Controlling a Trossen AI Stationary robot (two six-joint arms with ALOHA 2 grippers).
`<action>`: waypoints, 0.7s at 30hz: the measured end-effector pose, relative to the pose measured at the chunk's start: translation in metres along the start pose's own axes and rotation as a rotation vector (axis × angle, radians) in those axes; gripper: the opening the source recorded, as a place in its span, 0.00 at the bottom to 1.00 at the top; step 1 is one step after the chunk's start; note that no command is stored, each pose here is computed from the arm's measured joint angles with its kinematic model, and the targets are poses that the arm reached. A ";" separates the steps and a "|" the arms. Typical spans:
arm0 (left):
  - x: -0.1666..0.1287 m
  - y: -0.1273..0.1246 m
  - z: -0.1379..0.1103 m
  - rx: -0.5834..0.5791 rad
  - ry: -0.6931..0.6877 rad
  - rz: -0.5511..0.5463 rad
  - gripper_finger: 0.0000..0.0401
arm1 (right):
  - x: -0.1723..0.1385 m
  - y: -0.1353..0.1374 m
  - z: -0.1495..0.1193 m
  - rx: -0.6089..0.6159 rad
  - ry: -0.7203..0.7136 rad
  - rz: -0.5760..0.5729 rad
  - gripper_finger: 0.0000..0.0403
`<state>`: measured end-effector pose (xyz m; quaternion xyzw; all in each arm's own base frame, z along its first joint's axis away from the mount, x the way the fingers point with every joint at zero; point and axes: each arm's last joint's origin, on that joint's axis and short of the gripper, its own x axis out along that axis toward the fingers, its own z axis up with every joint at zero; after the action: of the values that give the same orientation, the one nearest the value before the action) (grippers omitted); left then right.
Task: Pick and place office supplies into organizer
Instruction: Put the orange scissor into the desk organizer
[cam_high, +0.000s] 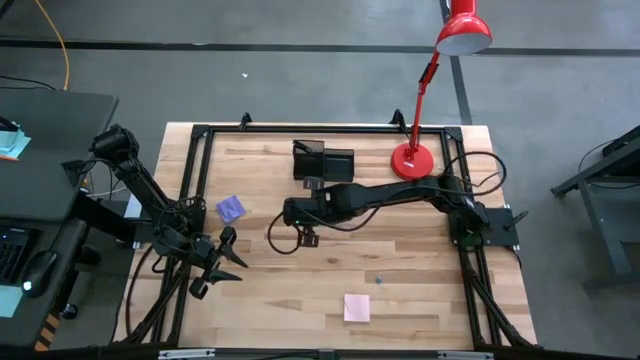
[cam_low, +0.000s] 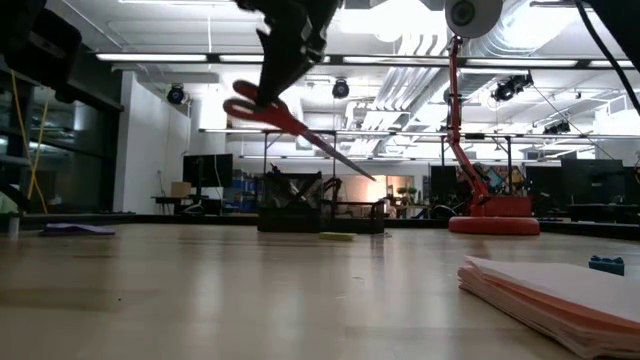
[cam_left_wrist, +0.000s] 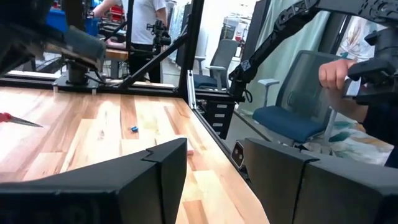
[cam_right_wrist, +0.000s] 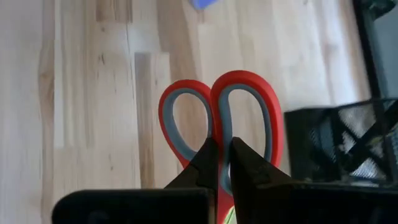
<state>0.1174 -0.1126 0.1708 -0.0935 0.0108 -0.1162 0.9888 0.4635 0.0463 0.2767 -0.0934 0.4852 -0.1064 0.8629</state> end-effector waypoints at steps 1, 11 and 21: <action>0.000 0.000 0.000 -0.001 -0.002 0.002 0.37 | -0.002 -0.001 0.001 0.000 -0.012 -0.003 0.00; 0.000 0.000 0.000 0.026 0.003 0.007 0.37 | 0.002 -0.016 0.013 -0.022 -0.121 -0.056 0.00; 0.000 0.001 -0.004 0.029 0.038 0.011 0.37 | 0.000 -0.043 0.023 -0.016 -0.210 -0.092 0.00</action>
<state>0.1173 -0.1124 0.1663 -0.0768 0.0286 -0.1127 0.9902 0.4794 0.0059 0.2997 -0.1332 0.3879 -0.1318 0.9025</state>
